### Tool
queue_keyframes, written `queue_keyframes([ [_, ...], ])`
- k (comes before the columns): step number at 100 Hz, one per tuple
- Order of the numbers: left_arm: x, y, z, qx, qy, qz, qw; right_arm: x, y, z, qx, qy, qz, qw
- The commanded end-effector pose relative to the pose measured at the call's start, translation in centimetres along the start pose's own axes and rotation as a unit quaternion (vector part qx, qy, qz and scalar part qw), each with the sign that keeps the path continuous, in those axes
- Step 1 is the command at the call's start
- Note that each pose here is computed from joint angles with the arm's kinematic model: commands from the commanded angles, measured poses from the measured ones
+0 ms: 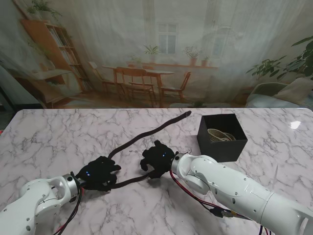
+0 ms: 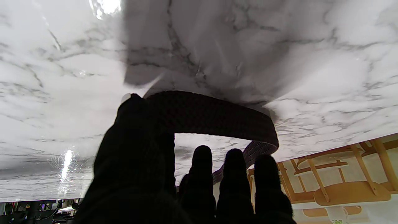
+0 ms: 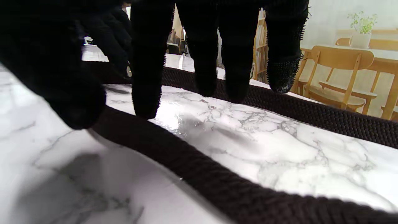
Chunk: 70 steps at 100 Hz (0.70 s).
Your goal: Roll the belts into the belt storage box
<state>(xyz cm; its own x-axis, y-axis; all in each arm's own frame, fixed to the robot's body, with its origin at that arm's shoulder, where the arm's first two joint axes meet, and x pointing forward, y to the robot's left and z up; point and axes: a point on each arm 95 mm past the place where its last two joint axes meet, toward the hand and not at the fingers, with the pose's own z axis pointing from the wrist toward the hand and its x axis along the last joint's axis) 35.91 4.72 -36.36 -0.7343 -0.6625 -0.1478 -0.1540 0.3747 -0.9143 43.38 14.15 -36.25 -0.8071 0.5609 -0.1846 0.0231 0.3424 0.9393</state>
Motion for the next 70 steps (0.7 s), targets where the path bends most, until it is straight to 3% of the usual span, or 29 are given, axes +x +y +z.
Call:
queue_keyframes([
  [1, 0.2, 0.2, 0.2, -0.007, 0.0, -0.005, 1.0, 0.4, -1.3, -0.3, 0.019, 0.001, 0.017, 0.9997],
  [27, 0.0, 0.1, 0.4, -0.007, -0.004, -0.006, 1.0, 0.7, -2.0, -1.0, 0.041, 0.009, 0.02, 0.9989],
  [70, -0.3, -0.3, 0.8, -0.007, 0.0, -0.005, 1.0, 1.1, -2.7, -1.4, 0.045, -0.004, 0.017, 0.9988],
])
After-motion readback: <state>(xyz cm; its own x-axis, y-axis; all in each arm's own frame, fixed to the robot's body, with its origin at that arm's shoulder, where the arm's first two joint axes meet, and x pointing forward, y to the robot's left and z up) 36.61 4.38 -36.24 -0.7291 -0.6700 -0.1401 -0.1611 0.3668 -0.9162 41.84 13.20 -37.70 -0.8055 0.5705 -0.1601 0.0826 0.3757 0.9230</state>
